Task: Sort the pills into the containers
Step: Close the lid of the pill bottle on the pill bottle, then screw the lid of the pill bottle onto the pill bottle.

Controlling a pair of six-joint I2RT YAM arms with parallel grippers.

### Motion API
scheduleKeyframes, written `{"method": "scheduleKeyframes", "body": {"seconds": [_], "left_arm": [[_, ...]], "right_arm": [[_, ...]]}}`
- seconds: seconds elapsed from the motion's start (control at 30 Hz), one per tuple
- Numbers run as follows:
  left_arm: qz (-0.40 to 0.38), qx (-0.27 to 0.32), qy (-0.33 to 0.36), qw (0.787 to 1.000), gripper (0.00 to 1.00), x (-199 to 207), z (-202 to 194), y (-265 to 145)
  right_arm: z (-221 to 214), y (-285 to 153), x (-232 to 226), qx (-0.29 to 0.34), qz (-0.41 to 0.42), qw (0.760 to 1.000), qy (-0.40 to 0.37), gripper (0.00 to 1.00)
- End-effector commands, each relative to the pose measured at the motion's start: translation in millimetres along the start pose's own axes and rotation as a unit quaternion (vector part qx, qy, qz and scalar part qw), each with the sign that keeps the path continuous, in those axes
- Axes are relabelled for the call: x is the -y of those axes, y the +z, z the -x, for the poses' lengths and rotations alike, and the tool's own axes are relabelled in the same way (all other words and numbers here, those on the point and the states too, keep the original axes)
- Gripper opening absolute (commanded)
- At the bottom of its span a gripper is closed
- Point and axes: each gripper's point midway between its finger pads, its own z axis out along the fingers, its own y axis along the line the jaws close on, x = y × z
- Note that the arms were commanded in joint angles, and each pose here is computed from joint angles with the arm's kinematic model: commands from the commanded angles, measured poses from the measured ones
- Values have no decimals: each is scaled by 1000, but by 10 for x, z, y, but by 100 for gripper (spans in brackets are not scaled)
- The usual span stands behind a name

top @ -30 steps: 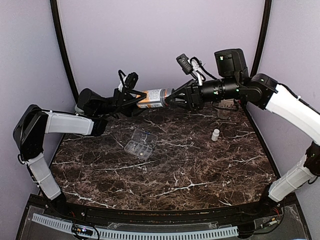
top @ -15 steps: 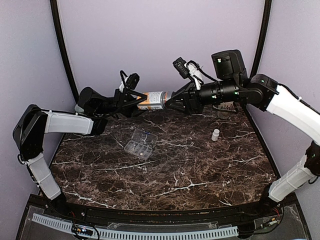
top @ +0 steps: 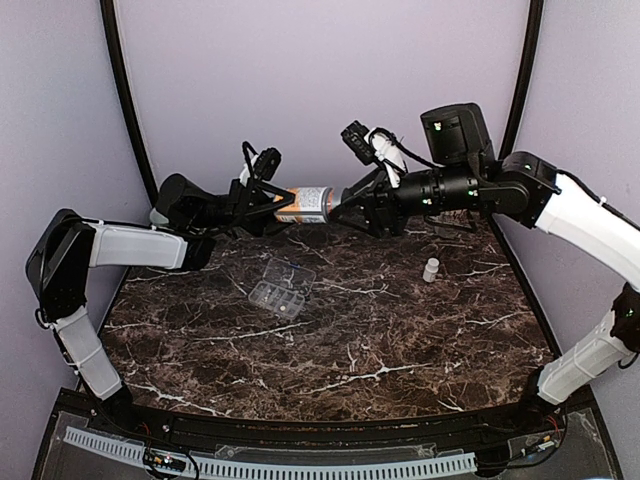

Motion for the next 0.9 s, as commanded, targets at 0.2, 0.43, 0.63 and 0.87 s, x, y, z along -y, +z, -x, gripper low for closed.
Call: {"method": "scheduleKeyframes", "body": {"seconds": [0.2, 0.43, 0.63, 0.87], "left_arm": [[-31, -18, 44, 998, 0, 343, 2, 118], [-34, -14, 47, 998, 0, 367, 21, 120], [-34, -8, 64, 997, 0, 411, 34, 124], [-18, -9, 87, 996, 0, 420, 20, 132]], "right_arm": [[-161, 29, -75, -18, -16, 999, -44, 32], [-136, 81, -89, -14, -9, 999, -30, 31], [-51, 173, -166, -3, 19, 1000, 15, 29], [97, 162, -174, 16, 55, 995, 80, 26]]}}
